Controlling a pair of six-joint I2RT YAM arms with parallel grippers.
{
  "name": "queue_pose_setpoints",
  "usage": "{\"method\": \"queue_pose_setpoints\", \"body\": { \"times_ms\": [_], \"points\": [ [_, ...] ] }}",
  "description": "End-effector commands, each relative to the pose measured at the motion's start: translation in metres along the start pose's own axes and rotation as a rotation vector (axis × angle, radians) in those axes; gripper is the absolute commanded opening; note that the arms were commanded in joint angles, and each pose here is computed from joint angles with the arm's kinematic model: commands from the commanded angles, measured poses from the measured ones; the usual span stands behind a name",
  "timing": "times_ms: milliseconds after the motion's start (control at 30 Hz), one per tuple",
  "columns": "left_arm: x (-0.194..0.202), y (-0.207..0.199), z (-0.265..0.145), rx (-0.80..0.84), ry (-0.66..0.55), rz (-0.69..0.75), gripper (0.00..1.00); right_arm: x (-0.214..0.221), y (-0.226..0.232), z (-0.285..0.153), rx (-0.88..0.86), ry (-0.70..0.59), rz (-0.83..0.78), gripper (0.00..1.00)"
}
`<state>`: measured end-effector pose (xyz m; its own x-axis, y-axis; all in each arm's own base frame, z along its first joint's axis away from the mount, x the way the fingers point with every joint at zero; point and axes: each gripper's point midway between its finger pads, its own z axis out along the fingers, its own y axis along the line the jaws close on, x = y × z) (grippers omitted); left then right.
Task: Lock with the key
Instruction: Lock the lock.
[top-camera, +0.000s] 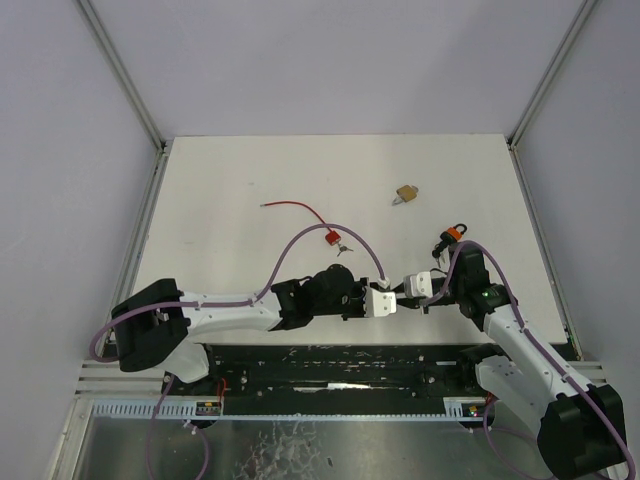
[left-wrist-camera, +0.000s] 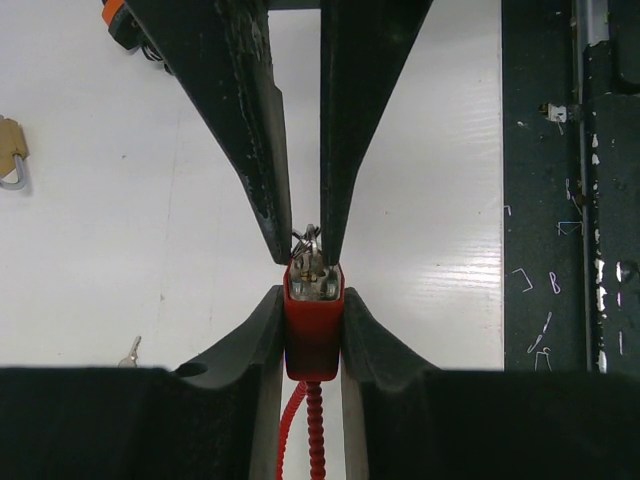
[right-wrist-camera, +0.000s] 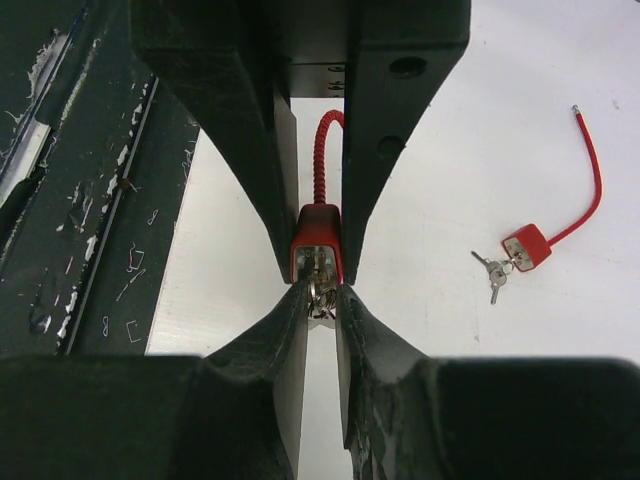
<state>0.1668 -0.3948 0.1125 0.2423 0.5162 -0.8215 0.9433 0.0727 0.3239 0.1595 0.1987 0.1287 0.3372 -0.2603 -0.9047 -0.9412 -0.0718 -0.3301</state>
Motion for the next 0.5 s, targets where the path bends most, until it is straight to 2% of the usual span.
{"method": "queue_pose_setpoints", "body": {
  "times_ms": [0, 200, 467],
  "points": [
    [-0.0249, 0.0027, 0.0006, 0.012, -0.063, -0.002, 0.0, -0.0076, -0.0022, -0.0005, -0.007, -0.021, -0.046, 0.22],
    [-0.0256, 0.0014, 0.0024, 0.022, -0.065, -0.004, 0.0, -0.0118, 0.0049, 0.0005, -0.038, -0.05, -0.056, 0.16],
    [-0.0268, 0.0004, 0.0028, 0.029, -0.068, -0.006, 0.0, -0.0103, 0.0052, 0.0004, -0.037, -0.046, -0.069, 0.23]
  ]
}}
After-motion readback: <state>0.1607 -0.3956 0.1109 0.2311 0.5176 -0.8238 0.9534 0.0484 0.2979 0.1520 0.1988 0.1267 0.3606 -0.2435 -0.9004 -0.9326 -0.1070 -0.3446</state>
